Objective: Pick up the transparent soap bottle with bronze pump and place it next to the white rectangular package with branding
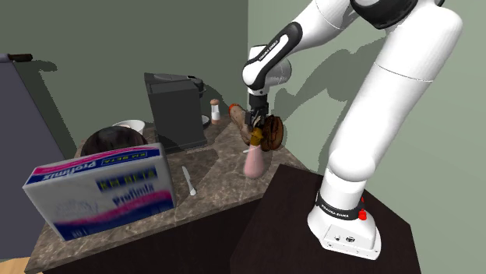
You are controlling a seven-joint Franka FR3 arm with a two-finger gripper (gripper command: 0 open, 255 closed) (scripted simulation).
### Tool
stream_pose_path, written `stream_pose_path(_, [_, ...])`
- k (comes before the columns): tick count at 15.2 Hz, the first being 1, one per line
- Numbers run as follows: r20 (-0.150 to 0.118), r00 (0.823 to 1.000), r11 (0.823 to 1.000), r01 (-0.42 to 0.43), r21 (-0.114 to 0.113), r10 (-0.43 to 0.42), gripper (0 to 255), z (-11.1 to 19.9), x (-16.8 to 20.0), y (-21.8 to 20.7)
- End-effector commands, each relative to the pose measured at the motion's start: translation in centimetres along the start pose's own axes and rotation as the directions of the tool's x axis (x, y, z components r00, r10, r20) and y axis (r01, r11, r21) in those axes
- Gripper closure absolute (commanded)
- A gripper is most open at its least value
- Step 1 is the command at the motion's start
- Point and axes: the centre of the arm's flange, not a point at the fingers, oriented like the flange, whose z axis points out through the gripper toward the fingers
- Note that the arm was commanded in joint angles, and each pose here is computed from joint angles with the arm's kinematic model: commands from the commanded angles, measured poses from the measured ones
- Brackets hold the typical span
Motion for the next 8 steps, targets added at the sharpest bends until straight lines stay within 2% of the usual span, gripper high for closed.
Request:
stream_pose_path(1, [-0.001, 1.0, 1.0, 0.0, -0.001, 0.0, 0, 1.1, 0.0, 0.1])
stream_pose_path(4, [-0.001, 1.0, 1.0, 0.0, -0.001, 0.0, 0, 2.4, 0.0, 0.1])
stream_pose_path(8, [-0.001, 1.0, 1.0, 0.0, -0.001, 0.0, 0, 2.4, 0.0, 0.1])
